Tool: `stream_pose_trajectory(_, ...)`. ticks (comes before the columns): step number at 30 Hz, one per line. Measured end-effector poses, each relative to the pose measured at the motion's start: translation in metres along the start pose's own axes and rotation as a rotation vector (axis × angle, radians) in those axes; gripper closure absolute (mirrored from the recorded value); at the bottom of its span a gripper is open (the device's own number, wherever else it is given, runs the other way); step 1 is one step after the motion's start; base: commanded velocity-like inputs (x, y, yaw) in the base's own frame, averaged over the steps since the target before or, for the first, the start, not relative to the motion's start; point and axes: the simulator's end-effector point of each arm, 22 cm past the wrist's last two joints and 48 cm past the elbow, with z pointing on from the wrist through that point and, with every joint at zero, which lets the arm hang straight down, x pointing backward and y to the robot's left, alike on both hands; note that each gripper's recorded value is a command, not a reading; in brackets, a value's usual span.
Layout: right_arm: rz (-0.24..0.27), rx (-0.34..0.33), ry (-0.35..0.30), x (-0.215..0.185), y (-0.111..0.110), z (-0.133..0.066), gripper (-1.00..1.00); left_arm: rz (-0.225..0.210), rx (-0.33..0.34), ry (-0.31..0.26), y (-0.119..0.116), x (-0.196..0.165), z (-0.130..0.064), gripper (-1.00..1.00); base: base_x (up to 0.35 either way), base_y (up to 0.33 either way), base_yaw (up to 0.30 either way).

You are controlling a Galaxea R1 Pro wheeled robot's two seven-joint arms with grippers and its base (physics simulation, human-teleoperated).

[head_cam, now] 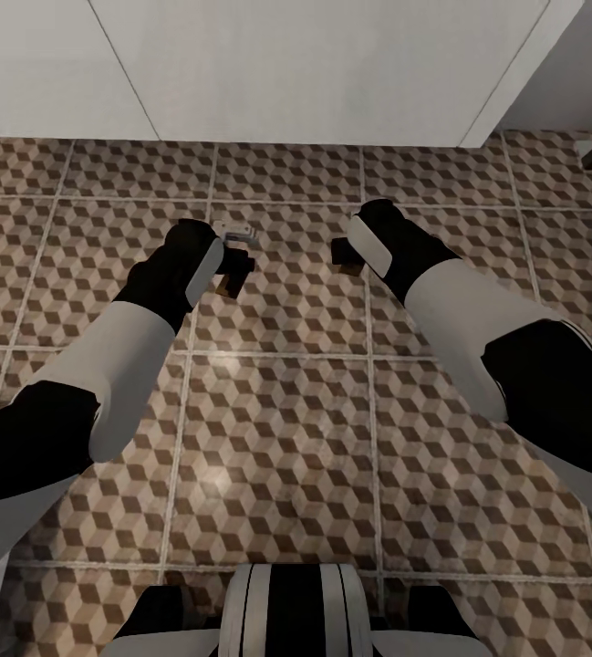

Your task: Take the four mousetraps from the cabinet in the bathroom and place them on the bathroom floor. Make sure all four end up on the same floor surface, and ensure that at least two of them are either under or directly next to the same bathroom sink.

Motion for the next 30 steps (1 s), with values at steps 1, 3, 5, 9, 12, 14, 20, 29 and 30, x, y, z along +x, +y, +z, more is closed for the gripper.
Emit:
stream_pose_trajectory(1,0.000,0.000,0.000,0.0000,0.0000,0.0000,1.00,0.000,0.000,0.000,0.0000,0.0001,0.0000,1.00,0.009,0.000,0.000)
stream_pose_trajectory(3,0.000,0.000,0.000,-0.0002,0.0000,-0.0001,1.00,0.000,0.000,0.001,0.0001,0.0003,0.0002,1.00,0.007,0.000,0.000)
stream_pose_trajectory(5,0.000,0.000,-0.002,-0.0013,-0.0001,-0.0005,1.00,0.000,0.000,0.001,0.0001,0.0005,0.0003,1.00,0.004,0.000,0.000)
stream_pose_trajectory(9,0.001,0.000,-0.003,-0.0023,-0.0002,-0.0010,1.00,0.001,-0.001,0.002,0.0002,0.0009,0.0005,1.00,0.002,0.031,0.000)
stream_pose_trajectory(12,0.001,0.000,-0.005,-0.0032,-0.0002,-0.0014,1.00,0.000,-0.001,0.001,0.0002,0.0008,0.0005,1.00,0.018,0.102,0.000)
stream_pose_trajectory(14,0.001,0.000,-0.005,-0.0035,-0.0003,-0.0016,1.00,0.000,-0.002,0.001,0.0006,0.0006,0.0004,1.00,0.058,0.124,0.000)
stream_pose_trajectory(20,0.000,0.000,-0.005,-0.0037,-0.0003,-0.0016,1.00,0.000,-0.002,-0.002,0.0007,-0.0005,0.0001,1.00,0.045,0.066,0.000)
stream_pose_trajectory(29,0.002,0.001,-0.005,-0.0037,-0.0005,-0.0016,1.00,0.000,-0.004,-0.002,0.0016,-0.0006,0.0001,1.00,0.036,0.047,0.000)
stream_pose_trajectory(30,0.001,0.001,-0.005,-0.0038,-0.0005,-0.0016,1.00,0.001,-0.004,-0.002,0.0015,-0.0004,0.0003,1.00,0.041,0.046,0.000)
